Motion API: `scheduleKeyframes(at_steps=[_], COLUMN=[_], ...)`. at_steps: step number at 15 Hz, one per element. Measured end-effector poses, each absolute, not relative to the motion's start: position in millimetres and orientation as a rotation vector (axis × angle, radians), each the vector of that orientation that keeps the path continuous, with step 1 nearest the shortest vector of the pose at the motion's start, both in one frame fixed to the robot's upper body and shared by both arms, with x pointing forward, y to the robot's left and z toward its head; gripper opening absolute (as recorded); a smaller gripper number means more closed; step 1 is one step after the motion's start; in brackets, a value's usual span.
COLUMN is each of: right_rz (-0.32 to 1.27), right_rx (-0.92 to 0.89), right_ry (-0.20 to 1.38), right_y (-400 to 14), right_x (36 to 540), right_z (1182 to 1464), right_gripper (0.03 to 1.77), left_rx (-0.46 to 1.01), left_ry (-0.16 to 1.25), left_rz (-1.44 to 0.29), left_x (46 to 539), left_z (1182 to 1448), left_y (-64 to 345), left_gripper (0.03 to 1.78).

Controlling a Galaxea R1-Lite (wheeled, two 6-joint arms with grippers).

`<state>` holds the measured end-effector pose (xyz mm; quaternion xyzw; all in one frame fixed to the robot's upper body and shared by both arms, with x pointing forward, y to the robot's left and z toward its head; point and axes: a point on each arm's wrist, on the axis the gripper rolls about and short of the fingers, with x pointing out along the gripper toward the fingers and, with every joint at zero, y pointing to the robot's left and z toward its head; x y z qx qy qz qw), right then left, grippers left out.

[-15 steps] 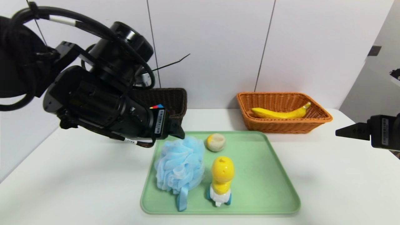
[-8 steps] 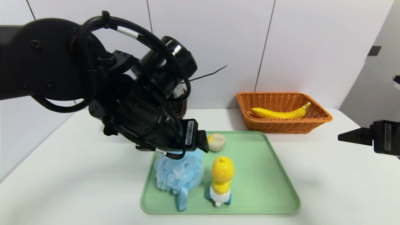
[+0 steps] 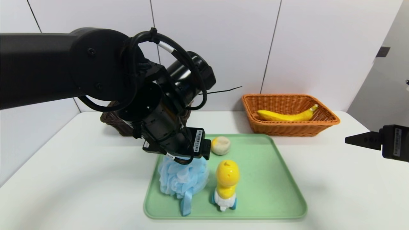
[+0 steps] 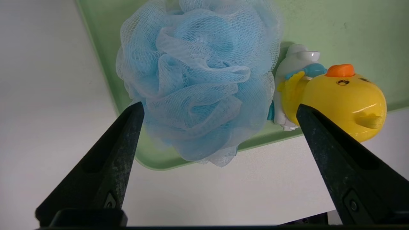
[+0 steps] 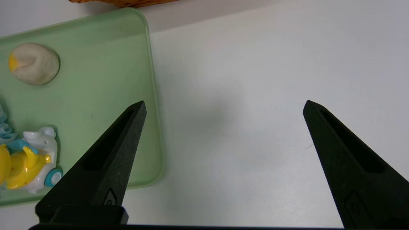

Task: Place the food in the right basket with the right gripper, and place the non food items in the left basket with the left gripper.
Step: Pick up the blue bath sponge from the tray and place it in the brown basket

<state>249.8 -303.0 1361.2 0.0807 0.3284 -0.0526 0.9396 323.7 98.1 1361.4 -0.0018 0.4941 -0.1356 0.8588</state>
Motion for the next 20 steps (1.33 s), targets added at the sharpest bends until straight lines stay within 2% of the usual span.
scheduleKeyframes(at_steps=[3, 14, 20], right_rz=[-0.09, -0.079, -0.079], right_rx=[0.168, 0.173, 0.176], right_ry=[0.675, 0.671, 0.659], right_y=[-302, -303, -304], right_x=[249, 244, 241], right_z=[1361, 1361, 1362], right_gripper=[1.69, 1.69, 1.69], left_rx=[0.004, 0.119, 0.136], left_ry=[1.038, 1.101, 1.139], left_rz=[-0.287, -0.222, -0.188], left_x=[330, 348, 359], left_z=[1358, 1318, 1300], left_y=[92, 77, 75], left_gripper=[1.69, 1.69, 1.69])
